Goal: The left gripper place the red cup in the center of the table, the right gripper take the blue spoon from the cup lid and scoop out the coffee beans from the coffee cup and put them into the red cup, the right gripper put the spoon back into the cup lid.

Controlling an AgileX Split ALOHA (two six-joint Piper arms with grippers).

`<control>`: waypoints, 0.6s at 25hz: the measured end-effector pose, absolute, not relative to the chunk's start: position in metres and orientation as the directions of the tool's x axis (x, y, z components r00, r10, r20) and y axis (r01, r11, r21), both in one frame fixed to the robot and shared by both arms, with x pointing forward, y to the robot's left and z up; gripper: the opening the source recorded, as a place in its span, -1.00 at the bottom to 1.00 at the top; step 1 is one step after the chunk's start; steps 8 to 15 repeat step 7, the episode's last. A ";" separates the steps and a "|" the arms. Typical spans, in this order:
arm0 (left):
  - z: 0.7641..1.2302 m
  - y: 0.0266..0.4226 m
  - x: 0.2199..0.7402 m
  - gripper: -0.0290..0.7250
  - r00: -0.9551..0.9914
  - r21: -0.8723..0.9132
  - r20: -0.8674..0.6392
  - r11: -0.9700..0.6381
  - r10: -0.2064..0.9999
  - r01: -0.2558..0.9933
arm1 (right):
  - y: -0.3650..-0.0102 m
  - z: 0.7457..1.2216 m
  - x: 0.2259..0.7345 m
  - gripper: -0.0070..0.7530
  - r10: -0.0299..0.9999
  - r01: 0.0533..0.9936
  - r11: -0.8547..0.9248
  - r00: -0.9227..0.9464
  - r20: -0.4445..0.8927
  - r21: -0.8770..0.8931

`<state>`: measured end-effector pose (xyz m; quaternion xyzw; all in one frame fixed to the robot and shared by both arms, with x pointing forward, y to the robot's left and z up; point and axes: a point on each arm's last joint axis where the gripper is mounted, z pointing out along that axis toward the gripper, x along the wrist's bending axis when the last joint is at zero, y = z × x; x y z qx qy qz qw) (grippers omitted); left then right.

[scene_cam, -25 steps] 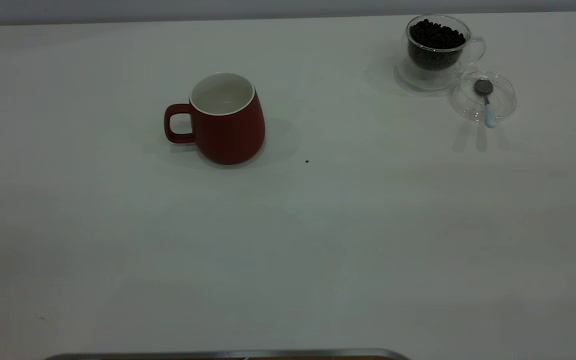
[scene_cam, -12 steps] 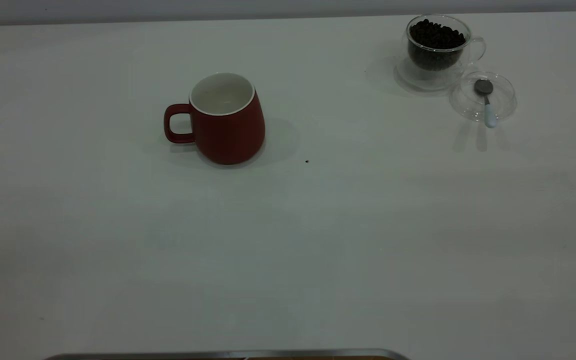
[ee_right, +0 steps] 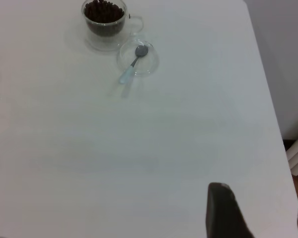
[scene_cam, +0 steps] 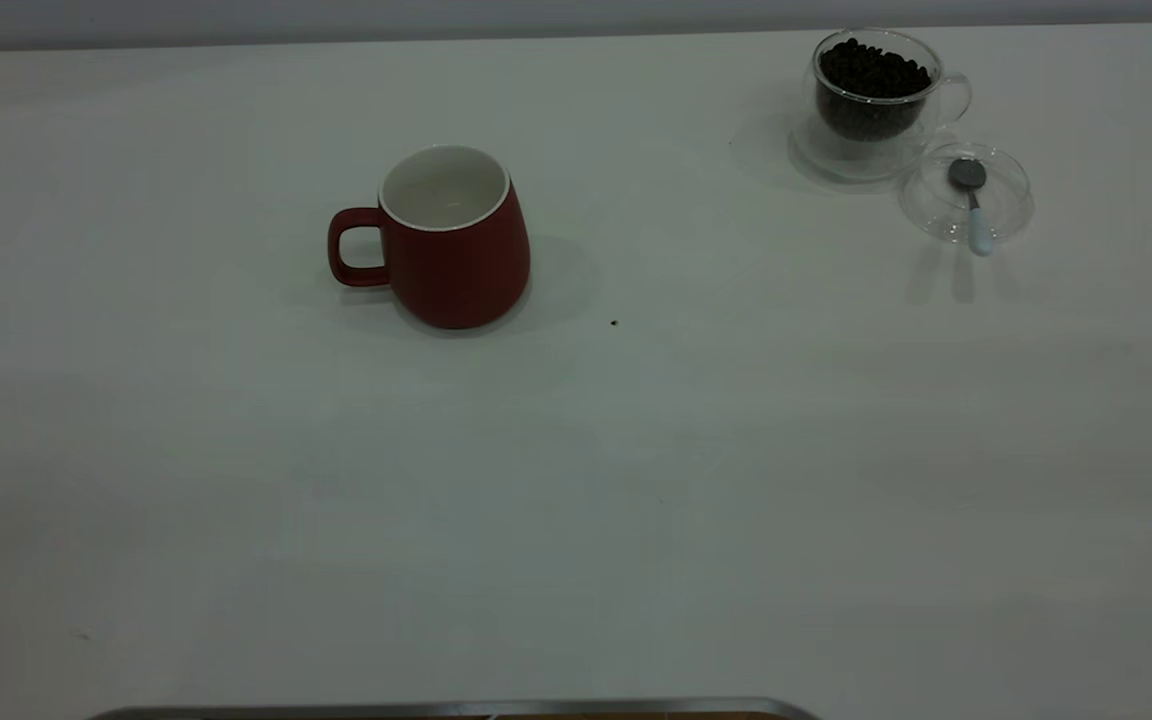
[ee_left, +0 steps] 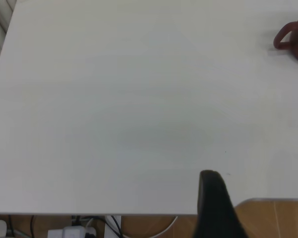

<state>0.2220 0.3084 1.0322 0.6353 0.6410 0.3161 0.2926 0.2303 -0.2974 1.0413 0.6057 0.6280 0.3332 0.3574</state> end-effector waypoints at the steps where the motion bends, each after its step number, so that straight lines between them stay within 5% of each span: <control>1: 1.032 0.308 0.222 0.44 -0.022 0.777 0.027 -0.007 0.999 0.629 | -0.297 1.041 0.230 0.06 0.999 0.523 0.044 -0.011 -0.045 0.851; 15: 1.032 0.308 0.222 0.44 -0.020 0.777 0.028 -0.009 0.999 0.629 | -0.297 1.041 0.230 0.06 0.999 0.523 0.045 -0.010 -0.046 0.851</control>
